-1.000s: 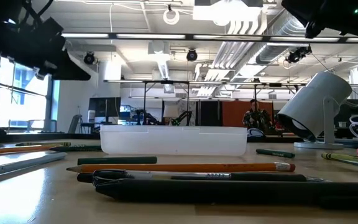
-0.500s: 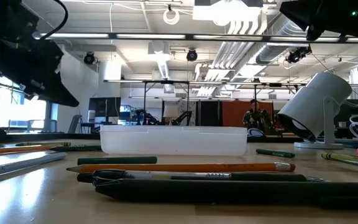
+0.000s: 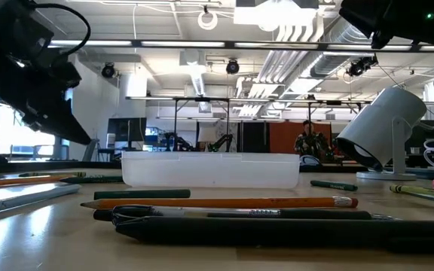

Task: Pick & place school supplies into a supply box
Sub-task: Put the left light green crayon into the gray supply box

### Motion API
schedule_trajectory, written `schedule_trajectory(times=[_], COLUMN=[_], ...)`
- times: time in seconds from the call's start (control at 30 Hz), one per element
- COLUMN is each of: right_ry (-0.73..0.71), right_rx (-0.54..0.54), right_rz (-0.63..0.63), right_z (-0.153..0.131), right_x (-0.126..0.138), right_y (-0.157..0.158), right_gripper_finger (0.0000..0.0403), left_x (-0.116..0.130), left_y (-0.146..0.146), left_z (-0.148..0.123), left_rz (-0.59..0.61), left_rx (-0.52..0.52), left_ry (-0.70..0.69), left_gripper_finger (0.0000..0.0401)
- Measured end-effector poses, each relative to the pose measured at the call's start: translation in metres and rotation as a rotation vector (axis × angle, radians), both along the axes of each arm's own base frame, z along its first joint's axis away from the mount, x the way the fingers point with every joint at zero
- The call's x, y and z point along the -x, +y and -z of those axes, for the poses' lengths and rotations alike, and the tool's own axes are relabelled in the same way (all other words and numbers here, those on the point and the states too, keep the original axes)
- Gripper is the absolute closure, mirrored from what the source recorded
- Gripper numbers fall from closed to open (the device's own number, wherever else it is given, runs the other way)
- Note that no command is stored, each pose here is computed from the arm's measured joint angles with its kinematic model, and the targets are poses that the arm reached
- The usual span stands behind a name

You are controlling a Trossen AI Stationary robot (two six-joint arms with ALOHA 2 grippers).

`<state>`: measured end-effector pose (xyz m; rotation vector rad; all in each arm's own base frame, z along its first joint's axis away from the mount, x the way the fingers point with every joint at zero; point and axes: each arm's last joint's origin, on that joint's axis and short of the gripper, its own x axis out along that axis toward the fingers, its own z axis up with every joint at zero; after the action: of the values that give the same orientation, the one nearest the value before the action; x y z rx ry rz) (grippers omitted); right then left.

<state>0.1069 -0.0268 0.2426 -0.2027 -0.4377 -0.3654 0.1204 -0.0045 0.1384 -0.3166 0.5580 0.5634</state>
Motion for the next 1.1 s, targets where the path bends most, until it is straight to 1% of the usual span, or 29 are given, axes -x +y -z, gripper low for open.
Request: schedule_trajectory(times=[0.13,0.23,0.3,0.4,0.5,0.7,0.97,1.1], right_ry=[0.000,0.000,0.000,-0.005,-0.007,-0.007,-0.007,-0.008], right_rx=[0.000,0.000,-0.001,-0.014,-0.022,-0.022,-0.022,-0.021], right_rz=[0.000,0.000,-0.001,-0.008,-0.012,-0.012,-0.012,-0.012], right_z=[0.000,0.000,0.000,0.000,0.000,0.000,0.000,0.000], right_x=[0.000,0.000,0.000,0.000,0.000,0.000,0.000,0.000], right_y=[0.000,0.000,0.000,0.000,0.000,0.000,0.000,0.000], right_gripper_finger=[0.0269,0.0269,0.0269,0.0269,0.0269,0.0269,0.0269,0.0269], left_x=[0.002,0.003,0.004,0.004,0.004,0.004,0.002,0.001], left_y=[-0.003,-0.004,-0.004,-0.003,-0.003,-0.005,-0.005,-0.003], left_z=[0.004,0.006,0.007,0.007,0.007,0.007,0.012,0.016], left_rz=[0.104,0.137,0.137,0.121,0.136,0.175,0.174,0.129], left_rx=[0.088,0.118,0.118,0.078,0.057,0.092,0.087,0.031], left_ry=[0.055,0.089,0.097,0.098,0.114,0.120,0.163,0.202], left_gripper_finger=[0.0304,0.0304,0.0304,0.0304,0.0304,0.0304,0.0304,0.0304])
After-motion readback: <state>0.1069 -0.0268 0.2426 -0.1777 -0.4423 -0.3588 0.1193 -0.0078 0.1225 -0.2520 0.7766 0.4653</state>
